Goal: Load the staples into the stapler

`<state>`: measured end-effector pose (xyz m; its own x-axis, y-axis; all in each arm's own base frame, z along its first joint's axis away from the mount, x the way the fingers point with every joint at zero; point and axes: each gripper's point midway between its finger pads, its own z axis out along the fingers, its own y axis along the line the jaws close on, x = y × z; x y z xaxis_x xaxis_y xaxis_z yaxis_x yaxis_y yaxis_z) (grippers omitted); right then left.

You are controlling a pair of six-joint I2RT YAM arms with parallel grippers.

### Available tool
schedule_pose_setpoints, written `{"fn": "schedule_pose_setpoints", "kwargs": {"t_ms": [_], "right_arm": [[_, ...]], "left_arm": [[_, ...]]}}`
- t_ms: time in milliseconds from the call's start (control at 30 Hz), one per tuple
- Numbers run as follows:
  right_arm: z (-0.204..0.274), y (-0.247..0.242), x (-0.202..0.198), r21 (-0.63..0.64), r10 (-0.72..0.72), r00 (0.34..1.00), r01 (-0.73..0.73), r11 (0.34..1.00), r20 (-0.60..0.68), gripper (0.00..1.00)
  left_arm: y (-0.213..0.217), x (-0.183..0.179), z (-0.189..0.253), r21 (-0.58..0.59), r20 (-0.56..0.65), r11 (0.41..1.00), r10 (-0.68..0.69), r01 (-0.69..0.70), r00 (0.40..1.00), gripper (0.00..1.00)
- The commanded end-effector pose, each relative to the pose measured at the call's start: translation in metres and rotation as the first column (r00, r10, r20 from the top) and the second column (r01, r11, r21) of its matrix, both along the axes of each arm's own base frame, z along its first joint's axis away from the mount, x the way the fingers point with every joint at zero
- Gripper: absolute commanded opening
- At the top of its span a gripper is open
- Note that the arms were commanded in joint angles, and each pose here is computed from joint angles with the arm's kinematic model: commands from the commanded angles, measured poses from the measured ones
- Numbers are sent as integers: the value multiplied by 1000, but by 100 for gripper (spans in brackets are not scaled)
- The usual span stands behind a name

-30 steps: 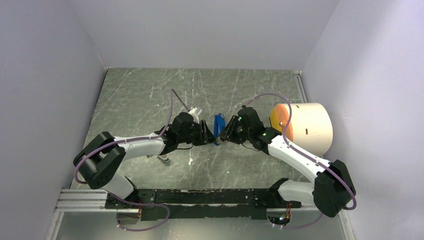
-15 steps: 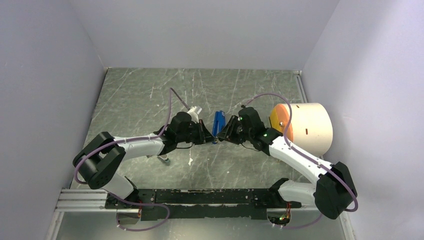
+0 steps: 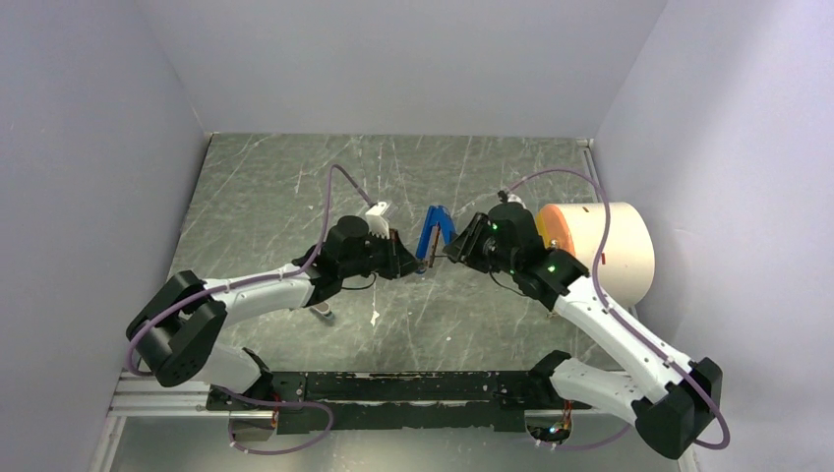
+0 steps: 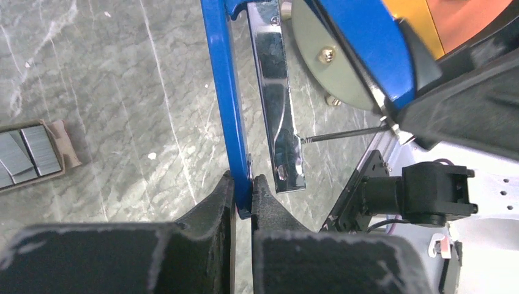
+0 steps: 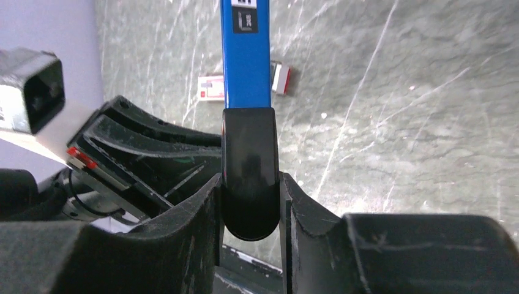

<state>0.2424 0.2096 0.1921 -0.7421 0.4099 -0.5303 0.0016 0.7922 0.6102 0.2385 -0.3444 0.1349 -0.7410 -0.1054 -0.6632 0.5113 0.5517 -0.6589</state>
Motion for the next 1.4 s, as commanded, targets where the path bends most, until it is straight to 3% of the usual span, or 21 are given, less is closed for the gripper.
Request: {"fn": "schedule_pose_setpoints", "kwargs": {"t_ms": [0, 233, 500, 633, 1067, 1367], "right_arm": [[64, -46, 45, 4, -275, 931, 283, 959, 238, 22], [98, -68, 57, 1, -343, 869, 366, 930, 356, 30], [106, -69, 76, -32, -345, 855, 387, 922, 387, 31], [109, -64, 90, -55, -290, 862, 342, 938, 415, 38], [84, -46, 128, -56, -130, 926, 160, 986, 353, 41], [55, -44, 130, -20, -127, 967, 135, 991, 223, 51]], "left_arm": [[4, -20, -7, 73, 77, 990, -125, 119, 989, 5], [6, -24, 1, 48, 121, 990, -139, 134, 983, 5], [7, -33, 8, 20, 161, 985, -169, 169, 972, 5], [7, -32, 6, 34, 164, 986, -166, 163, 972, 5], [4, -36, 22, -3, 185, 983, -178, 182, 966, 5], [-16, -45, 40, -62, 37, 968, -242, 244, 970, 5]]}}
